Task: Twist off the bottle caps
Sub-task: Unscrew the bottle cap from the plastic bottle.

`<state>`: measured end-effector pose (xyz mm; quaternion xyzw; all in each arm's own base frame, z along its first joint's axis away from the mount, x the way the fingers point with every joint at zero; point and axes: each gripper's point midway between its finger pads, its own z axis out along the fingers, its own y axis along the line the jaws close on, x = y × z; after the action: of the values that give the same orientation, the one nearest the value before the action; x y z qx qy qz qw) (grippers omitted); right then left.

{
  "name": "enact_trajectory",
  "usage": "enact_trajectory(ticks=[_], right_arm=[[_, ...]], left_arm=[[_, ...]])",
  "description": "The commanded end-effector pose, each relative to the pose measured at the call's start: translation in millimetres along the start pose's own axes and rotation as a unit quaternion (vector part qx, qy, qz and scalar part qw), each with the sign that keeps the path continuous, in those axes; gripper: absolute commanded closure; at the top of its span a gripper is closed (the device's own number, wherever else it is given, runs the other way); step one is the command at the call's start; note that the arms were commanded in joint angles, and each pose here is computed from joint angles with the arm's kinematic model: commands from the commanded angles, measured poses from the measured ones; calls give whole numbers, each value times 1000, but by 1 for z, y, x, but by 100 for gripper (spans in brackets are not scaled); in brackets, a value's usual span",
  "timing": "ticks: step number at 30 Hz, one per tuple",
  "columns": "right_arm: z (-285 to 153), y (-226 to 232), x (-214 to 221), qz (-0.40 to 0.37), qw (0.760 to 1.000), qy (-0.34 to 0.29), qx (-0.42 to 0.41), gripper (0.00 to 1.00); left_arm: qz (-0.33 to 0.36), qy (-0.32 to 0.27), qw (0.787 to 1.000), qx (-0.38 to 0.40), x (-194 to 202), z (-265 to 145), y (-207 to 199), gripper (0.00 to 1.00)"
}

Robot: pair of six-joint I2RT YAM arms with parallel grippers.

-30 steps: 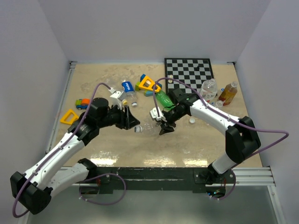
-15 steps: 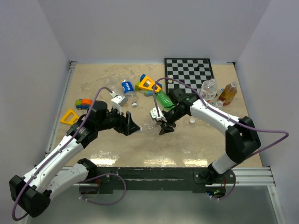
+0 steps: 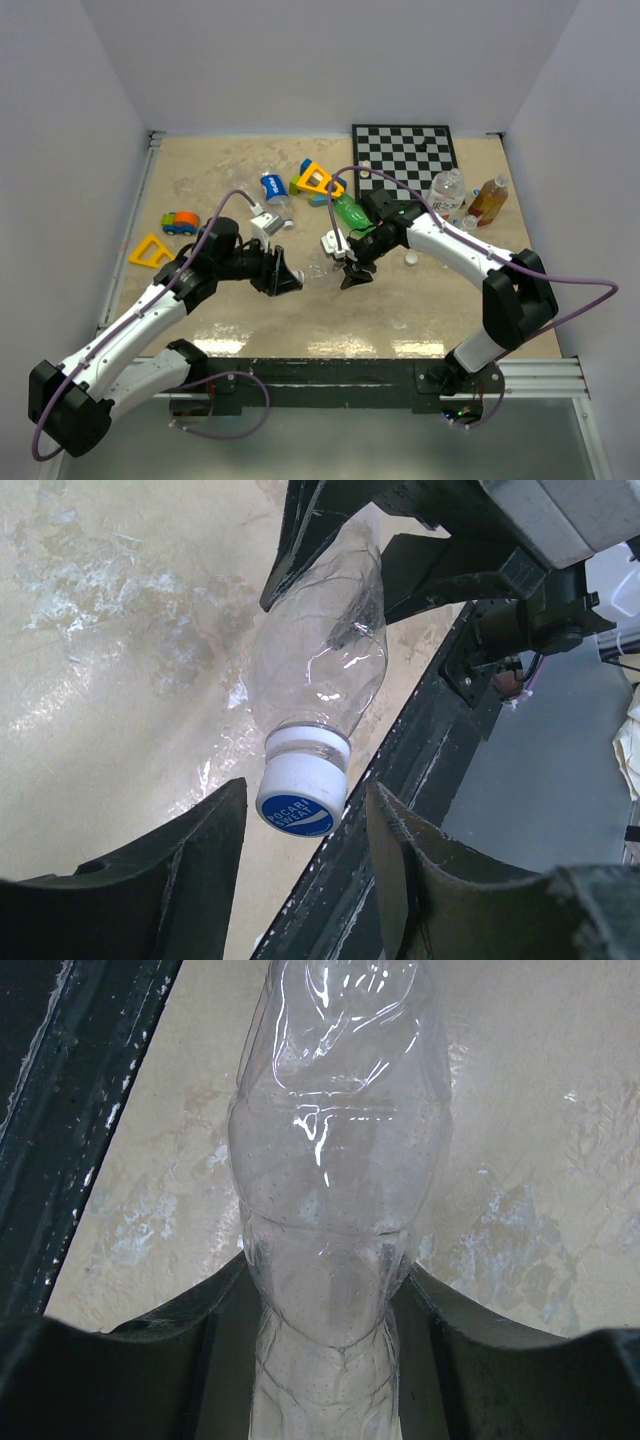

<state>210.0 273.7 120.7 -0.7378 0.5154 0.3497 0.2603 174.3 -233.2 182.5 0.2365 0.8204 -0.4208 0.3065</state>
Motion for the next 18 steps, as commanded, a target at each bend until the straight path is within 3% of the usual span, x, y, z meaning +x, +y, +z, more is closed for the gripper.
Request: enact_trajectory(ticks=[1, 3, 5, 8, 18], right_arm=[[-1, -4, -11, -7, 1000, -14, 2, 93], [-1, -4, -9, -5, 1000, -13, 0, 93], [-1, -4, -10, -7, 1000, -14, 1, 93], [-1, -4, -10, -7, 1000, -14, 2, 92], [-2, -6, -11, -6, 1000, -12, 6, 93]], left_arm=[[10, -20, 1000, 18, -10, -1, -6, 46], [9, -24, 1000, 17, -11, -2, -6, 53], [6, -24, 1000, 11, -11, -3, -4, 74], [4, -24, 1000, -6, -12, -9, 1, 85], [-8, -65, 996, -68, -18, -35, 14, 94]])
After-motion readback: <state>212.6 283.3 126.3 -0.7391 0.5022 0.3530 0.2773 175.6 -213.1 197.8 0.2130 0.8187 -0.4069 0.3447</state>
